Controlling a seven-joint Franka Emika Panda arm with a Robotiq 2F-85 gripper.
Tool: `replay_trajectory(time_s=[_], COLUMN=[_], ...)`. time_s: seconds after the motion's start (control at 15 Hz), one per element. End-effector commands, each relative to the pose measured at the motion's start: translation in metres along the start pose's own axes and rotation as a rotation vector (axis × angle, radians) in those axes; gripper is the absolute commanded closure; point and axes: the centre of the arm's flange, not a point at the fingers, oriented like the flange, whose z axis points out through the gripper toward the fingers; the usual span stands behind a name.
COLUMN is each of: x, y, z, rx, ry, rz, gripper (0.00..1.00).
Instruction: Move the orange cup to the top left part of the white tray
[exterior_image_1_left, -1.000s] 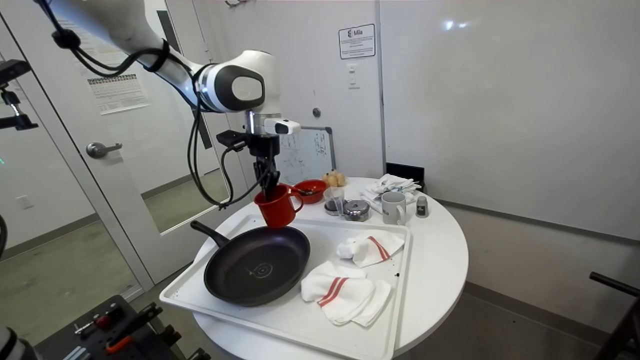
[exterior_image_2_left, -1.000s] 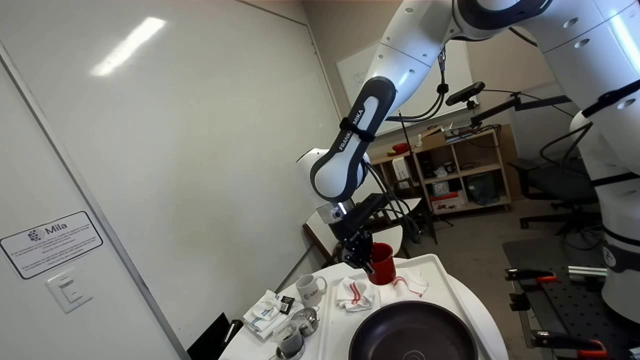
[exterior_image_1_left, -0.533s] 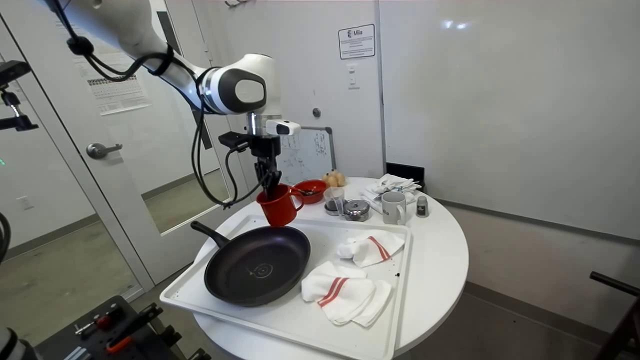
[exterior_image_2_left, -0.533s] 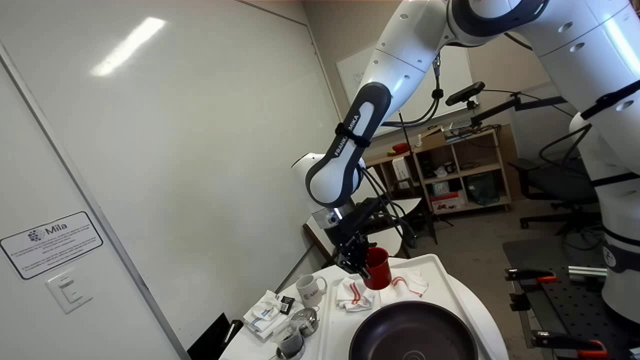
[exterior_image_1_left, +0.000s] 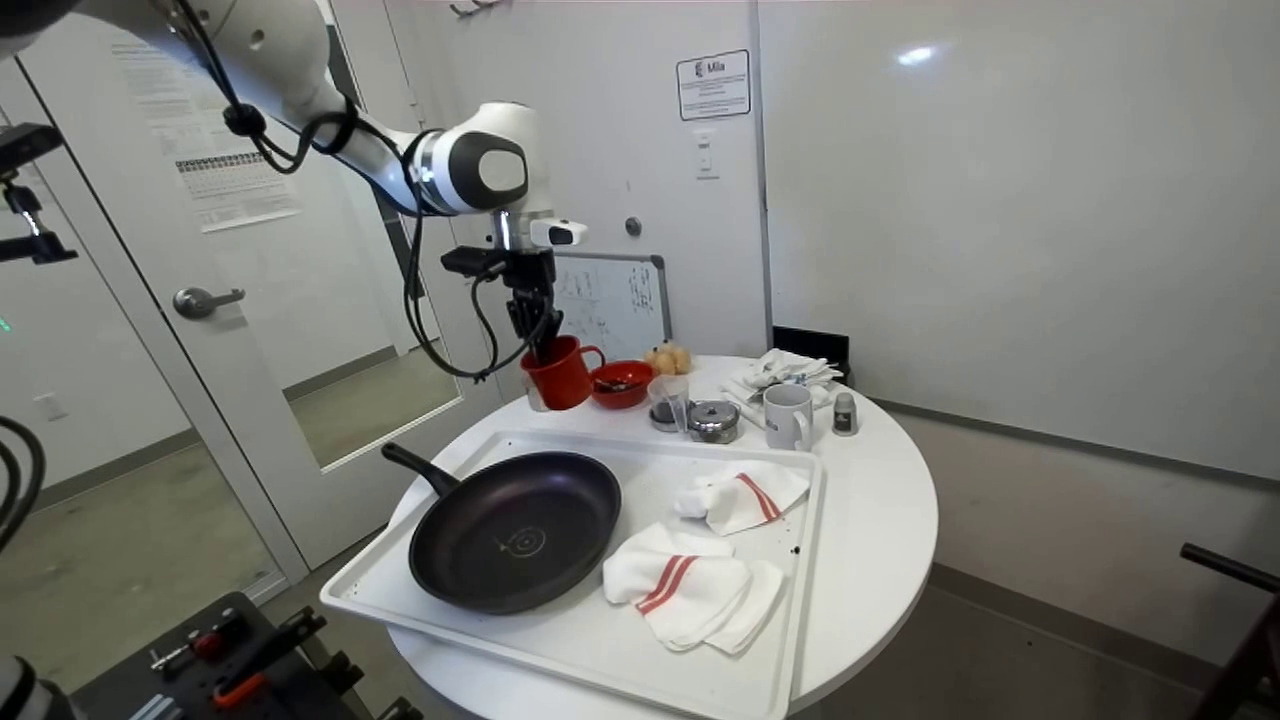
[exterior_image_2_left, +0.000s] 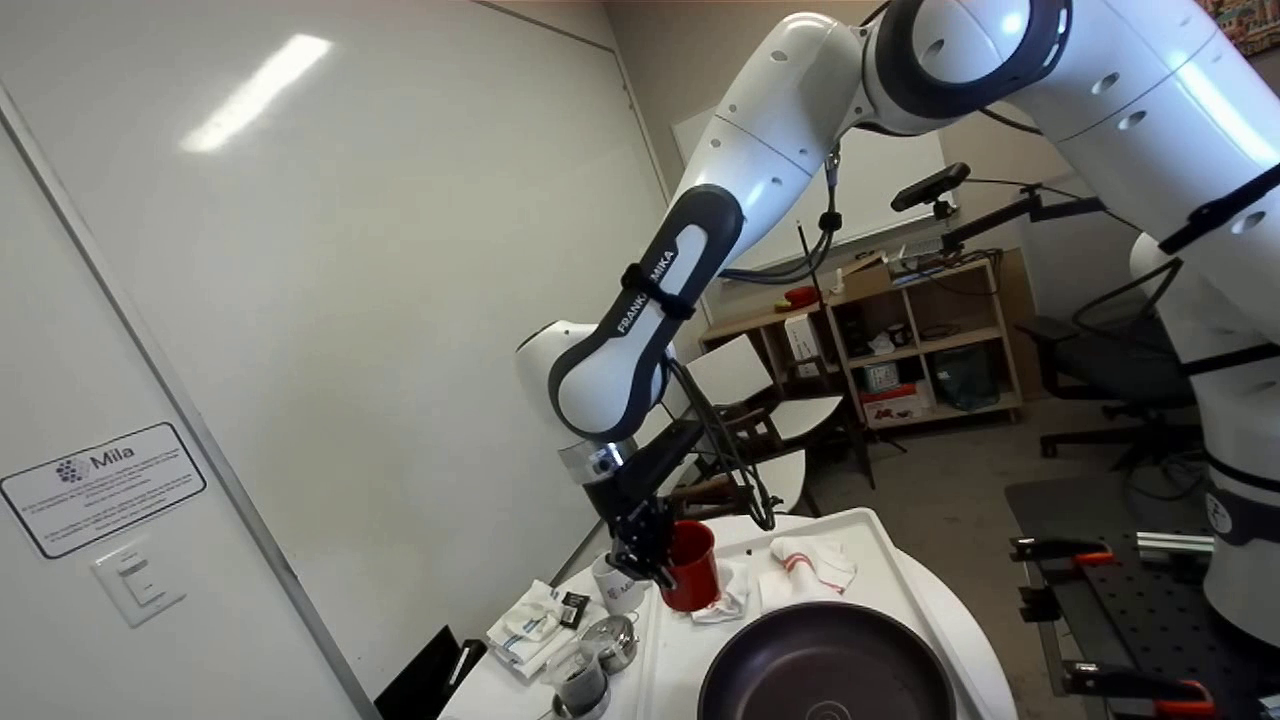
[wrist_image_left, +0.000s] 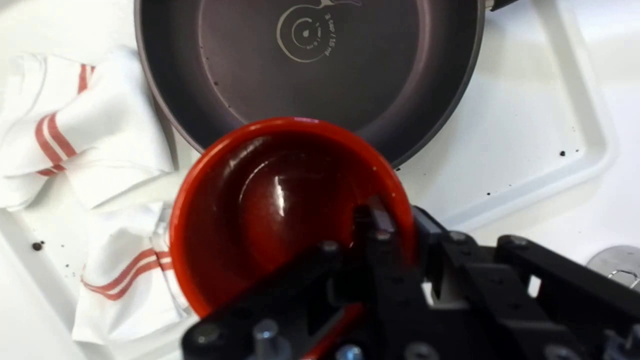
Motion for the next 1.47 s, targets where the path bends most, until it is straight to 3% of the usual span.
replay_trajectory(time_s=[0.0, 0.4, 0.73, 1.0, 1.4], x=[0.037, 0.048, 0.047, 0.049, 0.058], y=[-0.038, -0.087, -0.134, -0.166, -0.184], z=[0.000, 0.011, 0.015, 0.027, 0.054], rx=[-0.044, -0.197, -0.296, -0.294, -0.233], ry=[-0.012, -0.089, -0.084, -0.068, -0.081], rz=[-0.071, -0.265, -0.487, -0.636, -0.785], gripper=[0.93, 0.93, 0.93, 0.93, 0.93])
